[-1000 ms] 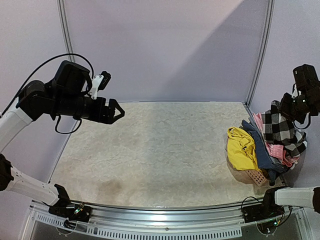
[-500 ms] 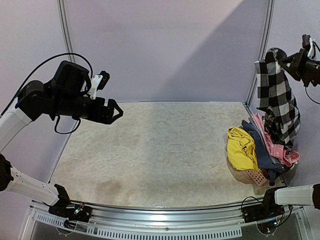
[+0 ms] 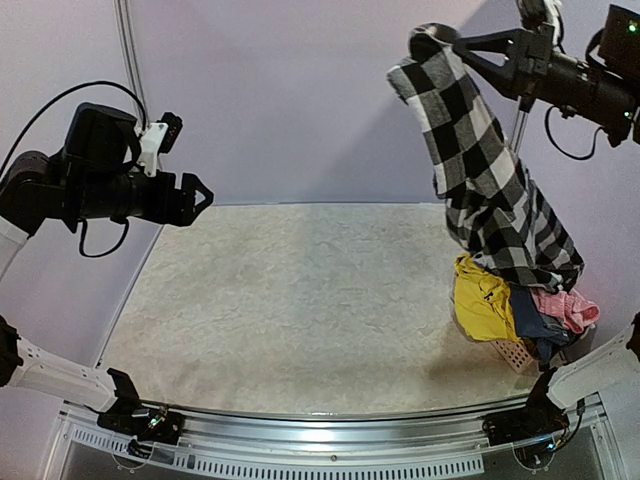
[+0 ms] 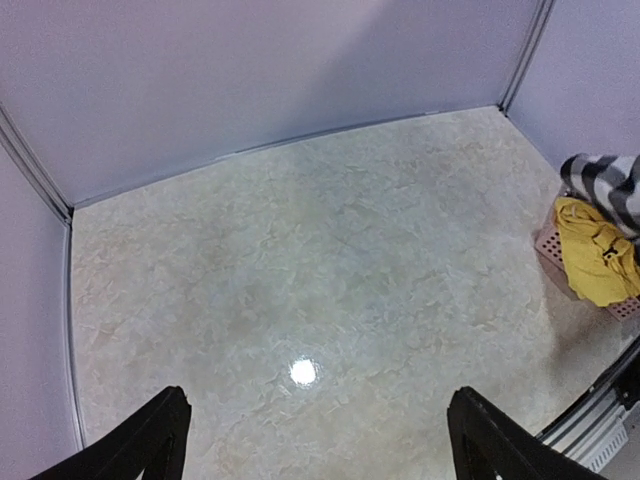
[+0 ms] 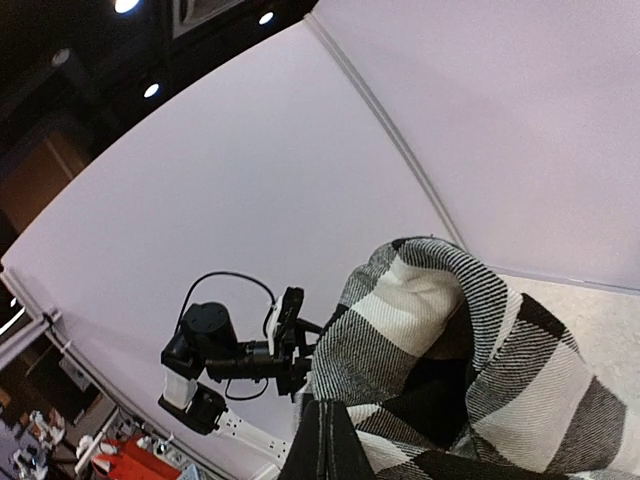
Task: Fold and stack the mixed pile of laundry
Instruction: Pick up the crumpled shirt.
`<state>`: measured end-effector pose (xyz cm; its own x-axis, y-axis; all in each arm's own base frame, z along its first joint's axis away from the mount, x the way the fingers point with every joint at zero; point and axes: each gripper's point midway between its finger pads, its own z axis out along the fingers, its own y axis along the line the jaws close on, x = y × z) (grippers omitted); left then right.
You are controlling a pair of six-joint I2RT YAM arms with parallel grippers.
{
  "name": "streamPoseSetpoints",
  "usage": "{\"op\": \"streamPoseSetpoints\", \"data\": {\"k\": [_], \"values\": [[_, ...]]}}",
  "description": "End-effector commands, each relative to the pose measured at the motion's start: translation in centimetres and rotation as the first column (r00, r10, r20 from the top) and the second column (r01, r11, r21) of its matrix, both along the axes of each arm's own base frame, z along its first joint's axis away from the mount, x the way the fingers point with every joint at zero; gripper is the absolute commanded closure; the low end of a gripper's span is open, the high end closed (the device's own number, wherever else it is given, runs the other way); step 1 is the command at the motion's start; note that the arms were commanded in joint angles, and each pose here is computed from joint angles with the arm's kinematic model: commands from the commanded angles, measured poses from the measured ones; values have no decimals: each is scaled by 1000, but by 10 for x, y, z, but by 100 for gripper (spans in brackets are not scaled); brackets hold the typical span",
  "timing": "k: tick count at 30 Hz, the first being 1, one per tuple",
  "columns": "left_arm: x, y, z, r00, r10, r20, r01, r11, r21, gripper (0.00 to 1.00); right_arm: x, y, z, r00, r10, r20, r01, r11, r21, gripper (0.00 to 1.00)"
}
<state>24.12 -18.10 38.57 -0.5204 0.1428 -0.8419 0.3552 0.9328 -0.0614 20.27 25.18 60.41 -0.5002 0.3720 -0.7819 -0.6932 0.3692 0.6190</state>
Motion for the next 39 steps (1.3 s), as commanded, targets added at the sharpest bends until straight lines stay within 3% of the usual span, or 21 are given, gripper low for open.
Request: {"op": "streamPoseSetpoints", "data": {"k": [1,9,13,15,19,26,32,39], "values": [[-3,26,10,997,63,33,-64,997,47,9,-7,44,31,987,0,158,-2,1000,11,100],[-16,47,12,995,95,38,-97,994,45,9,-10,81,76,967,62,248,-105,980,166,100],[-22,54,14,994,96,48,-98,995,27,9,-5,93,66,968,81,238,-115,984,135,100],[-25,56,14,994,100,51,-101,995,16,9,6,103,37,979,72,193,-82,996,46,100],[-29,58,8,994,100,34,-100,995,-4,9,31,113,-66,999,15,50,-5,981,-193,100],[-33,51,-32,994,97,-46,-98,995,-24,9,19,36,-207,977,-191,-90,141,910,-390,100],[-21,19,-63,991,49,-128,-52,998,-19,9,3,-10,-247,960,-263,-98,192,870,-455,100],[-6,-7,-82,978,50,-201,-56,998,-24,10,-6,3,-290,969,-189,-156,72,827,-558,100]]}}
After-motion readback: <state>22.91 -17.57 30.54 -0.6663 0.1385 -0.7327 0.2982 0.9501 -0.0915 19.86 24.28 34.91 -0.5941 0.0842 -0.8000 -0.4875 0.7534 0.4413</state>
